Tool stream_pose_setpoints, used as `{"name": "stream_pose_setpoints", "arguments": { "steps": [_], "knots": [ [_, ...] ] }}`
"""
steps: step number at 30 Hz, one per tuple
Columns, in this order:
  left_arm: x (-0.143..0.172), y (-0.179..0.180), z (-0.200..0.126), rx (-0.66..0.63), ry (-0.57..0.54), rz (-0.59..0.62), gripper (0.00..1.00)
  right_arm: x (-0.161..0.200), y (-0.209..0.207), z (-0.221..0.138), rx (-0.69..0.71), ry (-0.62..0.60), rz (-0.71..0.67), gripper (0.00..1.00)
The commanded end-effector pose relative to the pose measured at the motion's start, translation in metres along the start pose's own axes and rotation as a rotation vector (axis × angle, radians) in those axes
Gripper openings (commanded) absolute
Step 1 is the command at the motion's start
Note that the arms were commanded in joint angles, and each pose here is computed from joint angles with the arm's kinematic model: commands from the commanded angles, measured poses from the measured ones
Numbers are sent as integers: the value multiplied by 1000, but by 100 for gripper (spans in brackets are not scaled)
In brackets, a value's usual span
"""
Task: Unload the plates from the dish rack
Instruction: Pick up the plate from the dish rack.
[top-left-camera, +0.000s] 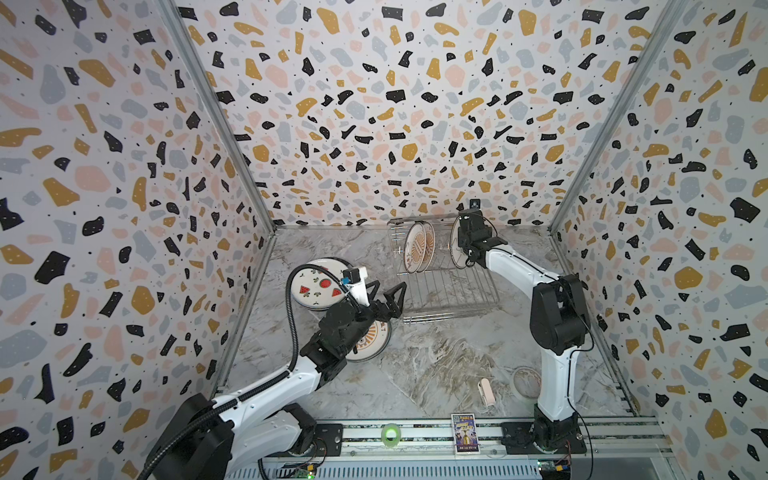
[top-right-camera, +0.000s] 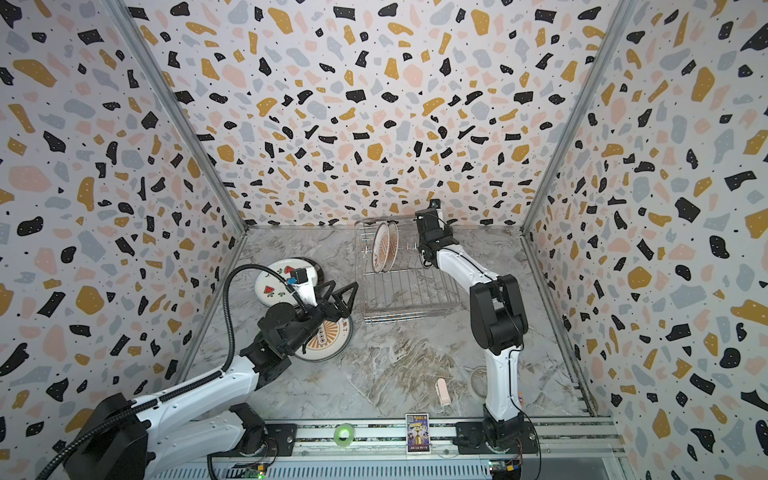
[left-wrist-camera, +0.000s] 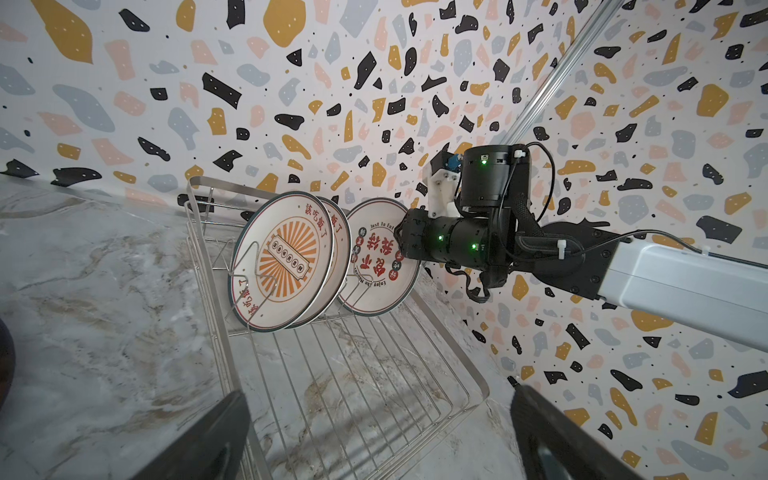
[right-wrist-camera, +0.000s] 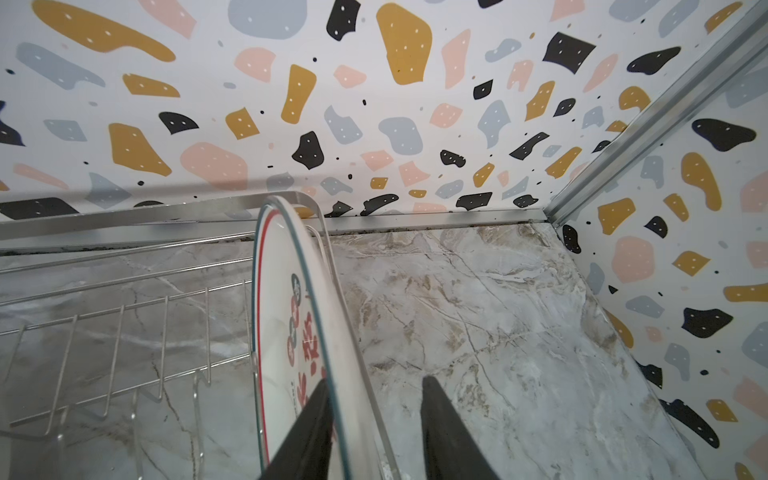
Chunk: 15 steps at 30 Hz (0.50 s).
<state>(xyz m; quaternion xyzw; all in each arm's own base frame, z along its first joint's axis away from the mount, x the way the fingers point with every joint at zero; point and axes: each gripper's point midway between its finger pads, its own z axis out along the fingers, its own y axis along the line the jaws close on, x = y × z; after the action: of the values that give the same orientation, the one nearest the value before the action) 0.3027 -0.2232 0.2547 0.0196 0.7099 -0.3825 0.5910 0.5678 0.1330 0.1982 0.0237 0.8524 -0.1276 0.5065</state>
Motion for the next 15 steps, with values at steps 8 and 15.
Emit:
{"name": "stream_pose_setpoints", "arguments": {
  "steps": [8,15],
  "knots": [
    [-15,-12,1,41,-58,10,100,-16,2,-6,29,-33,-23,25],
    [-11,-9,0,42,-57,1,100,-9,4,-3,24,-18,-39,20]
  ]
}}
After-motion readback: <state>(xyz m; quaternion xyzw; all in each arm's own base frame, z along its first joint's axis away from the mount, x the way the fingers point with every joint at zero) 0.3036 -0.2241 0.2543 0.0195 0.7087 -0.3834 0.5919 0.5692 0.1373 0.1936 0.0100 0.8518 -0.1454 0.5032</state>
